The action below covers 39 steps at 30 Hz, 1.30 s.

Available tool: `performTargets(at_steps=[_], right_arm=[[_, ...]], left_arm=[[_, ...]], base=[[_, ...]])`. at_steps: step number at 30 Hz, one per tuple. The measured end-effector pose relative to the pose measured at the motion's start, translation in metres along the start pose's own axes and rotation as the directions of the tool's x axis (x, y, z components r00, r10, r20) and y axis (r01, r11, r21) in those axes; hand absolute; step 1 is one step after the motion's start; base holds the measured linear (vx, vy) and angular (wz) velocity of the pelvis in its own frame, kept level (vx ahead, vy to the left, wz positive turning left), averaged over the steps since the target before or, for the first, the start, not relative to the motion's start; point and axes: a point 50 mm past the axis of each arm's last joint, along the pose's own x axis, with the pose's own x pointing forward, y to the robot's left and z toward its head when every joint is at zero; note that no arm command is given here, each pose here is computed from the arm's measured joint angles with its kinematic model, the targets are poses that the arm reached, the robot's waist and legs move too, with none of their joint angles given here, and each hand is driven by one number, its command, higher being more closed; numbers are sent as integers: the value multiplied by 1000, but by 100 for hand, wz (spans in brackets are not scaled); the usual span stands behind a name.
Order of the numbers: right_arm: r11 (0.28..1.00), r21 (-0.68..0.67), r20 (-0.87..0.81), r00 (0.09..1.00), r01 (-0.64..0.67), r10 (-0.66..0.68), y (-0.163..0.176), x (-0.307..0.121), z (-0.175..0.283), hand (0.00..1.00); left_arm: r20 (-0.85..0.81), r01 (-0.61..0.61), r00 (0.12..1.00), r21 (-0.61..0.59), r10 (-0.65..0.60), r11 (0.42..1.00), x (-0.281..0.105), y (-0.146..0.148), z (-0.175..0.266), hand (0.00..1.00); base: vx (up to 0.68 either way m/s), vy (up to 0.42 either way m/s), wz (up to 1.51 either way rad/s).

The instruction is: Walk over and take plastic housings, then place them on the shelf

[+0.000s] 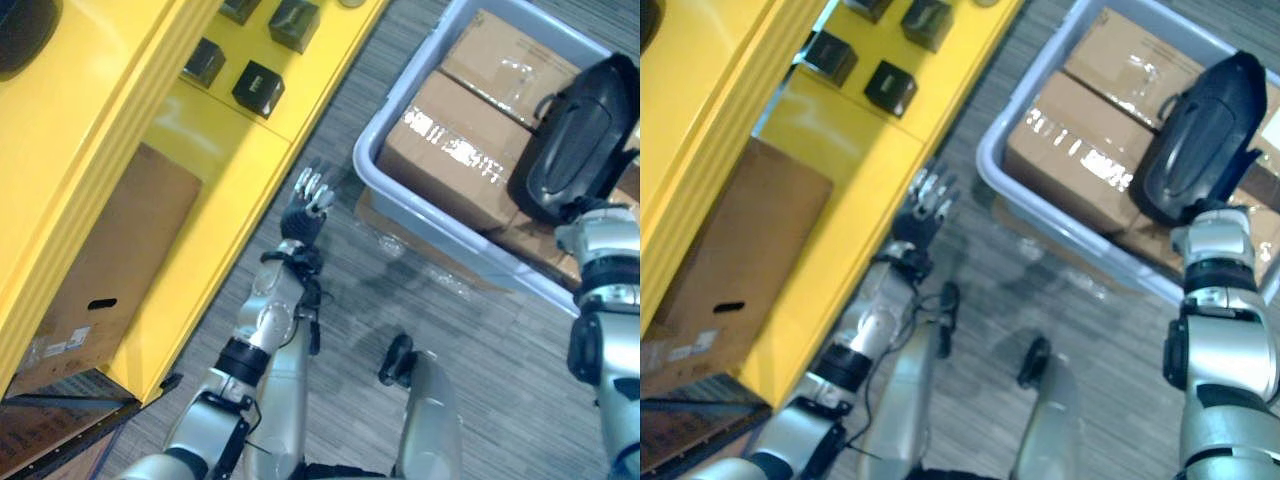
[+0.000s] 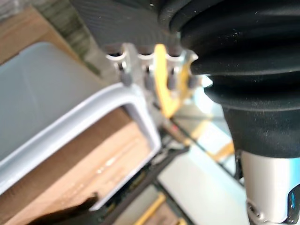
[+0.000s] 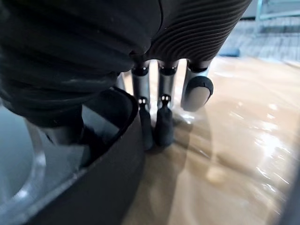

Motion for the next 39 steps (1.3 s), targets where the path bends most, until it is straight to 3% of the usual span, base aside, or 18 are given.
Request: performTargets(at_steps=[8, 16, 28, 33, 39], right_arm=[[989, -81, 249, 964, 121, -97, 11, -11, 22, 100], [979, -114, 569, 819, 171, -76, 27, -38, 52, 100], [964, -171, 627, 777, 205, -54, 31, -39, 46, 100], [963, -130, 723, 687, 238, -72, 28, -51, 62, 100], [964, -56, 833, 544, 261, -99, 26, -71, 79, 100]], left_arm=[[-7, -70, 998, -25, 70, 997, -20, 18, -4, 0], [9, -174, 985, 30, 174, 984, -31, 45, 7, 0], [-37, -196, 978, 189, 207, 962, -26, 62, 18, 0], [-139, -192, 961, 289, 240, 938, -13, 71, 14, 0], [-233, -124, 951, 315, 204, 941, 1, 65, 17, 0]], base=[[2, -7, -3], [54, -12, -10], [25, 0, -9], [22, 11, -7], [34, 15, -8]])
